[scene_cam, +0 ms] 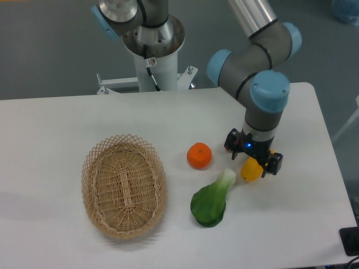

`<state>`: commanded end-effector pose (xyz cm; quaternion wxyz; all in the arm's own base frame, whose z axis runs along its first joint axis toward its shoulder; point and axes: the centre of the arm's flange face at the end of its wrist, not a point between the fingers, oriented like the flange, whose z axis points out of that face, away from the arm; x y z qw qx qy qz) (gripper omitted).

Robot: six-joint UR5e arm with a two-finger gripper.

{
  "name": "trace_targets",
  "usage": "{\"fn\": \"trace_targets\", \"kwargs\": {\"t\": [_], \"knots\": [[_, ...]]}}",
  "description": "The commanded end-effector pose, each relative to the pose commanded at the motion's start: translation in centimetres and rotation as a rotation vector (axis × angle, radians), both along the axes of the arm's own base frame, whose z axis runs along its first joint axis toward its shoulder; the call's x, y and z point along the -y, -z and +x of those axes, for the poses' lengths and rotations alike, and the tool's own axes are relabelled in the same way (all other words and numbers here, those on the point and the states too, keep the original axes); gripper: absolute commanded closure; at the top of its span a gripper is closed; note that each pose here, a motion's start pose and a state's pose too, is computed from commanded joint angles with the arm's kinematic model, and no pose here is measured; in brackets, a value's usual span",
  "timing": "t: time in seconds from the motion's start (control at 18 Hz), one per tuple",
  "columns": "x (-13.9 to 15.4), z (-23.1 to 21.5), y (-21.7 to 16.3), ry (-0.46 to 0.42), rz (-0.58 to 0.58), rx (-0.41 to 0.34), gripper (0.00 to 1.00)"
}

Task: Pick up the green vegetable from the table
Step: 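Move the open gripper over toward the green bok choy stem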

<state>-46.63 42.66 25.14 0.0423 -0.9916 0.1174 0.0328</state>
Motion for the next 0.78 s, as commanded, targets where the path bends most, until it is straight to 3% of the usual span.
{"fn": "trace_targets", "kwargs": {"t": [0.44, 0.78], "knots": [[-0.1, 2.5, 2.8, -0.027, -0.023, 0.046, 0.00], [-1.3, 2.9, 4.7, -0.041, 0.001, 0.013, 0.00]]}}
